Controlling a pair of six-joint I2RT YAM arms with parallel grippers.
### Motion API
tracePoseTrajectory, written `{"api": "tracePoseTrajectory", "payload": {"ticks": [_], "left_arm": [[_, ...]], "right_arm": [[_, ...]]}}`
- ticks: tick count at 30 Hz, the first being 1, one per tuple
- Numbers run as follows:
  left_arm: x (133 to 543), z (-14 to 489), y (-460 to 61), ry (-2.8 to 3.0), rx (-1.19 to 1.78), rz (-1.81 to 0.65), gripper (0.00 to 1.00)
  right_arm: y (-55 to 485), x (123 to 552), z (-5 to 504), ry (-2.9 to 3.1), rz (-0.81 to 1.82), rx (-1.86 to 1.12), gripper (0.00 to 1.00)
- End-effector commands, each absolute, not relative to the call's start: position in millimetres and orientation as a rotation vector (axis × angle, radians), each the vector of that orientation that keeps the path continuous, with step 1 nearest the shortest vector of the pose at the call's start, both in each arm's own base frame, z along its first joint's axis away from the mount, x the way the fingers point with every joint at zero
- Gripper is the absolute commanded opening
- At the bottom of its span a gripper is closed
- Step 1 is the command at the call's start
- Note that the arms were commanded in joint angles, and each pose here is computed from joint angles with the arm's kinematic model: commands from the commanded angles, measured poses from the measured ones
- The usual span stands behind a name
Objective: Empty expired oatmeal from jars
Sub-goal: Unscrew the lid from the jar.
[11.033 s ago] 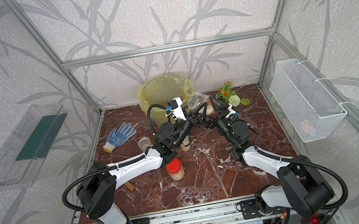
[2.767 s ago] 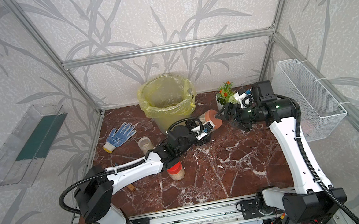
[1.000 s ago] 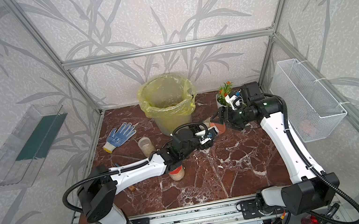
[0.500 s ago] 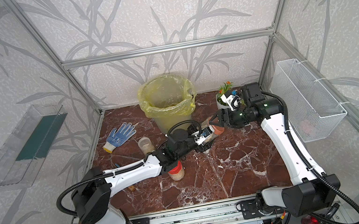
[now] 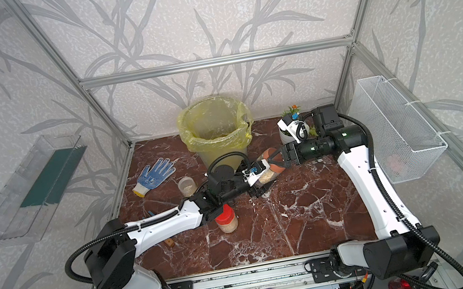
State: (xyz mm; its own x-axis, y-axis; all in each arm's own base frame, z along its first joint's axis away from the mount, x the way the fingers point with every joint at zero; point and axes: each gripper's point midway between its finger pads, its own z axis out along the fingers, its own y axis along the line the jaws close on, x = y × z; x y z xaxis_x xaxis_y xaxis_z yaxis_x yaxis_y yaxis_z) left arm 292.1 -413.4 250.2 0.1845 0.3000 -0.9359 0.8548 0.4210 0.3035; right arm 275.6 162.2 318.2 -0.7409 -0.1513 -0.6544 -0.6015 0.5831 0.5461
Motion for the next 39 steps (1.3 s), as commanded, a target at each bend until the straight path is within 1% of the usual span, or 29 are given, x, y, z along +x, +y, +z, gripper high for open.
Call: {"api": "tracePoseTrajectory", "payload": {"ticks": [1, 7, 14, 17, 19, 22, 23, 25, 27, 28, 32, 39], "left_arm": [[288.3, 341.6, -404.6, 1.155, 0.946, -0.633, 0.0], [284.3, 350.4, -397.2, 1.149, 0.95, -0.702, 0.0], [282.0, 349.3, -395.7, 1.151, 0.957, -0.711, 0.0], [283.1, 347.0, -394.3, 1.158, 0.954, -0.704, 0.0], [284.0, 343.6, -393.3, 1.164, 0.958, -0.694, 0.0], [286.5, 339.6, -390.9, 1.173, 0.96, -0.662, 0.0], [287.7, 338.8, -390.2, 1.174, 0.963, -0.646, 0.0], [291.5, 337.7, -388.3, 1.178, 0.962, -0.61, 0.0], [296.7, 336.2, -386.1, 1.185, 0.958, -0.565, 0.0], [299.2, 334.7, -385.0, 1.188, 0.957, -0.542, 0.0], [308.4, 328.2, -382.4, 1.191, 0.979, -0.438, 0.0], [318.6, 317.1, -386.4, 1.183, 1.014, -0.298, 0.0]], "right_arm": [[189.2, 233.2, 328.5, 2.188, 1.284, -0.797, 0.18], [186.6, 223.4, 310.1, 2.169, 1.11, -0.948, 0.18], [184.9, 222.7, 307.0, 2.189, 1.069, -0.947, 0.18], [183.7, 221.5, 312.4, 2.161, 1.045, -0.943, 0.2], [181.8, 221.1, 316.3, 2.15, 1.019, -0.933, 0.24], [178.9, 218.3, 322.4, 2.15, 0.997, -0.906, 0.33], [177.8, 217.5, 324.8, 2.153, 0.991, -0.888, 0.4], [175.2, 216.1, 329.8, 2.159, 0.978, -0.841, 0.6], [171.2, 216.5, 336.2, 2.168, 0.962, -0.754, 0.74], [169.4, 216.9, 339.7, 2.172, 0.958, -0.709, 0.77], [156.4, 220.8, 349.4, 2.236, 0.947, -0.42, 0.85], [149.1, 229.8, 338.2, 2.375, 1.06, 0.055, 0.86]]}}
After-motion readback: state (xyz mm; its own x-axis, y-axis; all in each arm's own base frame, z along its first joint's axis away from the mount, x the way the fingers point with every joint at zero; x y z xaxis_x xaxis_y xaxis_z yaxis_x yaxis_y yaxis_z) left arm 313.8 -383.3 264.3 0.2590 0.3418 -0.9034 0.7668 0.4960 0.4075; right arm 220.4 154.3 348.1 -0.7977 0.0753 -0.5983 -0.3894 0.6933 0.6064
